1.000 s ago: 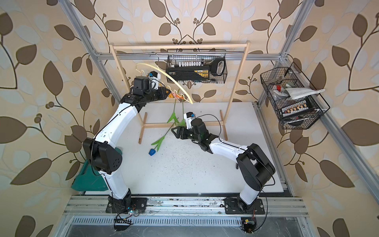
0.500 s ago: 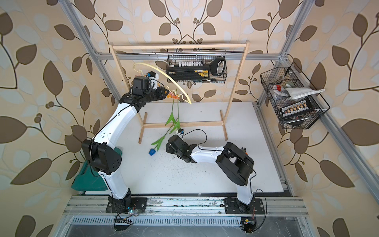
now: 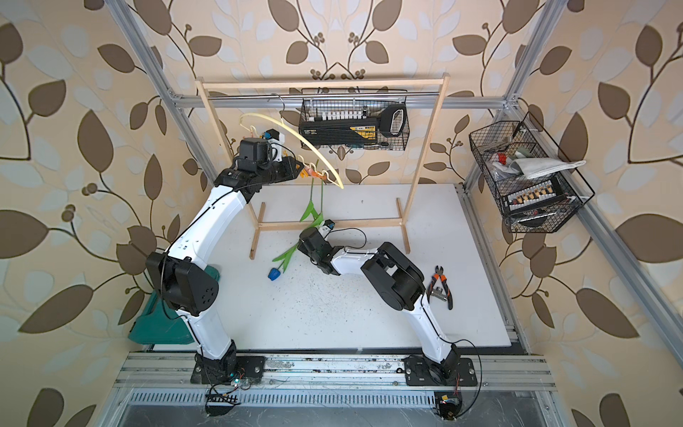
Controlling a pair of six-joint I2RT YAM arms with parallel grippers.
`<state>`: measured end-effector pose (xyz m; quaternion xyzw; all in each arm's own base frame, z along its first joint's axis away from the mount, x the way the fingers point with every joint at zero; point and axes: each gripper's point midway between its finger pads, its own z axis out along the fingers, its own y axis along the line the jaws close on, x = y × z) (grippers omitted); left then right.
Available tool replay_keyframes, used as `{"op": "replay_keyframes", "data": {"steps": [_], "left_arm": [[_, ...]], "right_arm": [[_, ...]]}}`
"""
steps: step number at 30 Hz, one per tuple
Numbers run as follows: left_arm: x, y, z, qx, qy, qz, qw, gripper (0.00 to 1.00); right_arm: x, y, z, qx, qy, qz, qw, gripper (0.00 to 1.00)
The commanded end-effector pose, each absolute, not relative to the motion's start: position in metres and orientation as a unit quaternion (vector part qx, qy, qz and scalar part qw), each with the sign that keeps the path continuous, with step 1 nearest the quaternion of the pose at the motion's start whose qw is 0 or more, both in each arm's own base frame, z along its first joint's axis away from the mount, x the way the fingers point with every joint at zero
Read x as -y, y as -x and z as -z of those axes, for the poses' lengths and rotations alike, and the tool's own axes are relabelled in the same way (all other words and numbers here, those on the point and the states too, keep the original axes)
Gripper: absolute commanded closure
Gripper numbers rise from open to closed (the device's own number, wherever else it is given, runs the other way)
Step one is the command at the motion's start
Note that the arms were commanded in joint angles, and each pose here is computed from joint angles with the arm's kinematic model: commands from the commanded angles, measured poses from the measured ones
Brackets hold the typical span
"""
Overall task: Dry the flowers on a clothes hanger
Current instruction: Pick up the flower at the center of the board.
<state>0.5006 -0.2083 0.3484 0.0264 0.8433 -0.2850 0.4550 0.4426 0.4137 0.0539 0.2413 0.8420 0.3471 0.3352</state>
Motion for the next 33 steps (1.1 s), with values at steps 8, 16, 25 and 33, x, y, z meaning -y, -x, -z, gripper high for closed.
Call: {"op": "replay_keyframes", "data": {"steps": [8, 16, 25, 33], "left_arm": [[0.214, -0.495, -0.349, -0.849, -0.021, 0.294, 0.440, 0.78], [0.214, -0.494, -0.348, -0.850, -0.023, 0.293, 0.436, 0.78], [0.215, -0.495, -0.347, -0.857, -0.024, 0.291, 0.425, 0.78], [0.215, -0.492, -0.341, -0.865, -0.022, 0.289, 0.409, 0.78]], "right_arm": [[-0.431, -0.460, -0.036, -0.840, -0.258, -0.344, 0.330, 0.66], [-0.437, -0.470, -0.038, -0.835, -0.257, -0.356, 0.332, 0.90], [-0.424, -0.428, -0.062, -0.831, -0.236, -0.389, 0.318, 1.00], [-0.406, -0.351, -0.080, -0.822, -0.181, -0.476, 0.254, 1.00]]}}
